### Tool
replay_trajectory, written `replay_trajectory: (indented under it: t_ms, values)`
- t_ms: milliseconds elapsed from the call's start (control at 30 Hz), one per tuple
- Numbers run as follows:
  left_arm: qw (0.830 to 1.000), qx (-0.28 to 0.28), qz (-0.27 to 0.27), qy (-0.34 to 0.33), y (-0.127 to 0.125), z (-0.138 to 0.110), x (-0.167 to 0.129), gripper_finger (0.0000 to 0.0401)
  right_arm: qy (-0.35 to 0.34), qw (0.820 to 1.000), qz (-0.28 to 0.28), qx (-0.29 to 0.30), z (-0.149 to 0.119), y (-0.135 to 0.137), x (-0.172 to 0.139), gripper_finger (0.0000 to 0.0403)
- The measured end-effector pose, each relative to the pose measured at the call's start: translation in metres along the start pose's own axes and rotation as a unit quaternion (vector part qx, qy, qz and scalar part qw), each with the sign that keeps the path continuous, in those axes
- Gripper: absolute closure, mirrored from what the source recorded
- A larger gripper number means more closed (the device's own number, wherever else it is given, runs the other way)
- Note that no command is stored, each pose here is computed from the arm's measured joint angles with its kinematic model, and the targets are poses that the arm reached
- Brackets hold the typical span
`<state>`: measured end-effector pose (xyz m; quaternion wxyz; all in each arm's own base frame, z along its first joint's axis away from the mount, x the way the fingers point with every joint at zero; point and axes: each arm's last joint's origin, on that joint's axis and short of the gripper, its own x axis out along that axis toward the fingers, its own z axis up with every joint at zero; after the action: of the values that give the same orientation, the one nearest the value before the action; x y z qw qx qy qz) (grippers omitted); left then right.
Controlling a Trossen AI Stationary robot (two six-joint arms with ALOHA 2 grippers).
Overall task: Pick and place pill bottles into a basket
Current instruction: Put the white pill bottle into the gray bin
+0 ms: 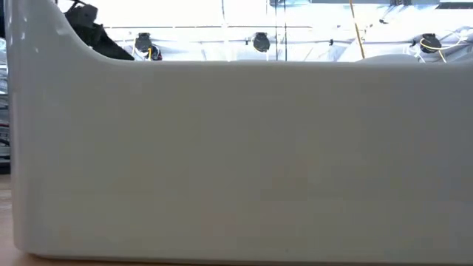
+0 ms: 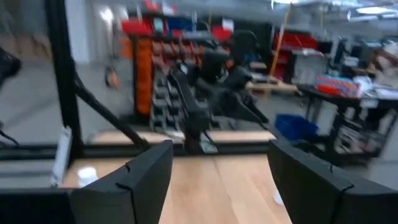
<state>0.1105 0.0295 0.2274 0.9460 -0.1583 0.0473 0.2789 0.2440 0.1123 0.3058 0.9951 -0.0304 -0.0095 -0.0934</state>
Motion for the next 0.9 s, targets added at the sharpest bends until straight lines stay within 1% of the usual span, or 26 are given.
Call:
replay_trajectory:
  t_ms: [100,167,233,400,500,667,800,900]
  values:
    - [0.998,0.024,0.046,0.046,-0.002,0.013,0.013,0.0132,-0.041,0.999,0.012,0.022,-0.009,-0.010,-0.013,0.0149]
    - [0.994,0.041,0.069,0.071,-0.003,0.023,0.023,0.0132,-0.058,0.998,0.012,0.035,-0.008,-0.015,-0.019,0.0149]
    - [0.990,0.061,0.079,0.095,-0.003,0.031,0.037,0.0132,-0.065,0.997,0.014,0.042,-0.006,-0.017,-0.023,0.0149]
    - [0.981,0.062,0.080,0.168,0.006,0.043,0.075,0.0132,-0.070,0.996,0.041,0.043,-0.004,-0.012,-0.029,0.0149]
    - [0.968,0.048,0.117,0.219,0.019,0.045,0.095,0.0132,-0.070,0.996,0.047,0.044,-0.004,-0.010,-0.030,0.0149]
    - [0.951,0.024,0.164,0.262,0.042,0.045,0.118,0.0132,-0.070,0.995,0.052,0.045,-0.003,-0.008,-0.032,0.0149]
    - [0.946,-0.029,0.169,0.276,0.056,0.046,0.129,0.0132,-0.070,0.995,0.051,0.044,-0.003,-0.008,-0.032,0.0149]
    - [0.936,-0.045,0.189,0.292,0.065,0.048,0.136,0.0132,-0.069,0.995,0.051,0.044,-0.004,-0.008,-0.032,0.0149]
